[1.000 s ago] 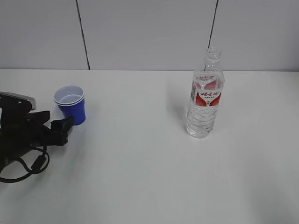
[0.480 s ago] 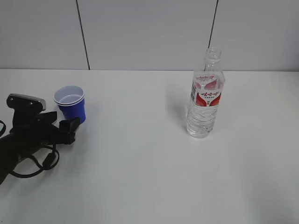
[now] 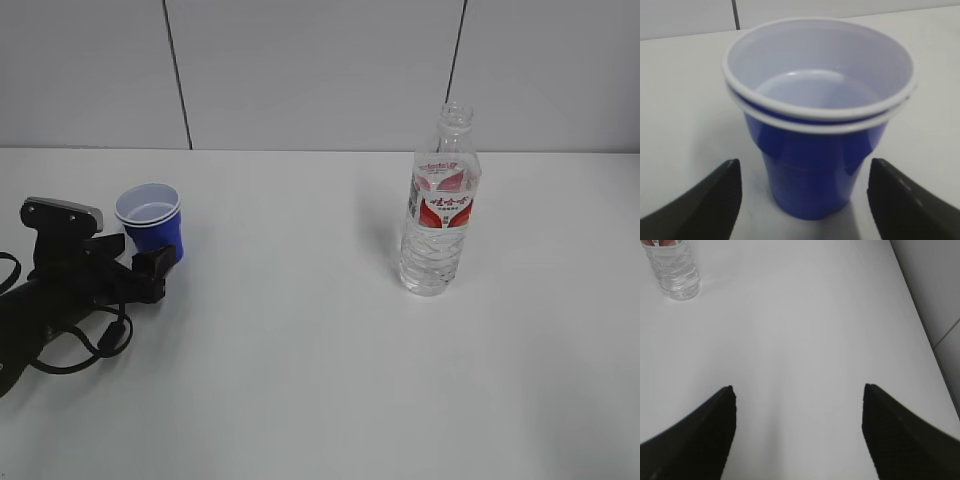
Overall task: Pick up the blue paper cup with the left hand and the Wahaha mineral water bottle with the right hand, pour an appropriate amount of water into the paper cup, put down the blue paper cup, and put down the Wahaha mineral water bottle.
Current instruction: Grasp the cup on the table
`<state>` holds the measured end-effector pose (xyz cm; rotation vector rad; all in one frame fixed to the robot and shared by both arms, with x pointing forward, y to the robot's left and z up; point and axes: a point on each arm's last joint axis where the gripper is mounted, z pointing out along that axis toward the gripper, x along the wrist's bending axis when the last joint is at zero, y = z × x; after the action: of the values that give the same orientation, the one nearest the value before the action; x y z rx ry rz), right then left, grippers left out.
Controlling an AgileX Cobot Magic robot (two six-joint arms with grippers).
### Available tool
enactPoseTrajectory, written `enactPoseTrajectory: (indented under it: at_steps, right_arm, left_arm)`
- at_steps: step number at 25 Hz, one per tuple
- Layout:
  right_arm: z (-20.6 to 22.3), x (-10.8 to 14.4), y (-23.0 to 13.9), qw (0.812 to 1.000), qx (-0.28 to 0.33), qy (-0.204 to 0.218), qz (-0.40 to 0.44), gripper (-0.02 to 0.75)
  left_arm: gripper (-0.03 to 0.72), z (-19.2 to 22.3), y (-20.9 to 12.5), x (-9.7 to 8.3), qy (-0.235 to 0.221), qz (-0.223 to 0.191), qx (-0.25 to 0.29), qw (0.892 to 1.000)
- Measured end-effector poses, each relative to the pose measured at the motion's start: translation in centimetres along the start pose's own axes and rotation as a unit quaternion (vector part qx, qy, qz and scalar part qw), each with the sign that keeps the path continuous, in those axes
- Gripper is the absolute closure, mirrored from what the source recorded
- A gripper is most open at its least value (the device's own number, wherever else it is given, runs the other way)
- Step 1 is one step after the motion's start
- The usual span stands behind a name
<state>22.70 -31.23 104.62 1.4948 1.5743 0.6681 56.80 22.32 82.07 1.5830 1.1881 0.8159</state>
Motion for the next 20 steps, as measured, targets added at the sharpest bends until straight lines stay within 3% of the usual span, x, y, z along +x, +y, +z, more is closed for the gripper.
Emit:
enactPoseTrajectory:
  at_steps: [20]
  right_arm:
    - [0.0, 0.01, 0.0, 1.0, 0.0, 0.001, 0.0, 0.15]
  left_arm:
    - [0.071, 0.86, 0.5, 0.03, -0.004, -0.017, -0.014, 1.0]
